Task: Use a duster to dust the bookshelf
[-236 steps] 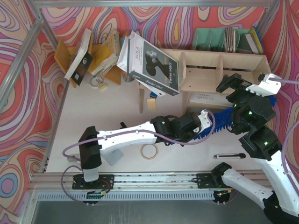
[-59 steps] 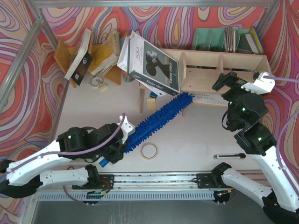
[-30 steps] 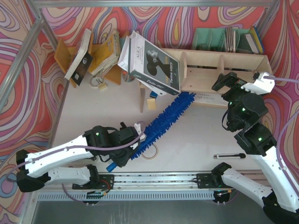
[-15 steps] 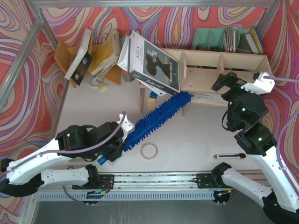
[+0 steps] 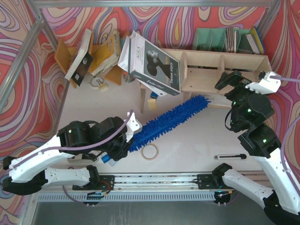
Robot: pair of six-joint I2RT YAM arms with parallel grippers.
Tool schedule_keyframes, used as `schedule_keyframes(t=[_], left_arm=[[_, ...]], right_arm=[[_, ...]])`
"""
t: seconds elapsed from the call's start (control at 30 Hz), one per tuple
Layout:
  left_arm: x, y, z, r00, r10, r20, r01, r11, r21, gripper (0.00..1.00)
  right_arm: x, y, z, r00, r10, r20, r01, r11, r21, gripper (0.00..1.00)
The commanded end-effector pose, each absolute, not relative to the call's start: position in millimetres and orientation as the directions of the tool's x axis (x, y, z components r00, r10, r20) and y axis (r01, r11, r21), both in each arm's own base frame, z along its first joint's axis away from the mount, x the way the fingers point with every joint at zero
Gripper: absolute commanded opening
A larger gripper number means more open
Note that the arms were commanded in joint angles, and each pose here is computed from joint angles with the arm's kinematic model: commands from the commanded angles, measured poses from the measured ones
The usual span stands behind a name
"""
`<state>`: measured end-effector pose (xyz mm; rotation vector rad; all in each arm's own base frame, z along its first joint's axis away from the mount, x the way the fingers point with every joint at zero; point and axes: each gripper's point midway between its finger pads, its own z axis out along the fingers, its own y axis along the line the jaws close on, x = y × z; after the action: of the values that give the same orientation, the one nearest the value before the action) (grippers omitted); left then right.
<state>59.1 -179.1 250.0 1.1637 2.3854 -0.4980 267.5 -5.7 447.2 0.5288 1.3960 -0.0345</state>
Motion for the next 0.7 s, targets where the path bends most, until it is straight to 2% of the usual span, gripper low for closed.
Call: schedule_keyframes(t=[0.0,0.23,0.37,0.67], left_arm=[[70.6,-212.1,282.9,-0.458,0.593,-0.662,0.852,0.504,-0.138,0.00],[85.2,-240.5,316.0,-0.383,0.522,-0.763,0.875,0.470,-0.118,0.00],[104.6,-257.5,328.9,-0.360,0.481,-0.800,0.857,0.510,-0.078,0.00],[147.1,-303.4,333.2,-0.329,0.497,-0.803,0.812,0.583,0.029,0.00]], right_arm=[[257.1,-10.1,472.3,0.243,0.291,-0.925,0.303,0.883,0.357,0.99],[250.6,-12.8,493.7,0.274,0.290,-0.917,0.285,0.886,0.365,0.99],[246.8,-14.7,501.5,0.294,0.298,-0.908,0.277,0.883,0.379,0.99],[245.9,-15.4,499.2,0.296,0.302,-0.906,0.278,0.880,0.384,0.99]])
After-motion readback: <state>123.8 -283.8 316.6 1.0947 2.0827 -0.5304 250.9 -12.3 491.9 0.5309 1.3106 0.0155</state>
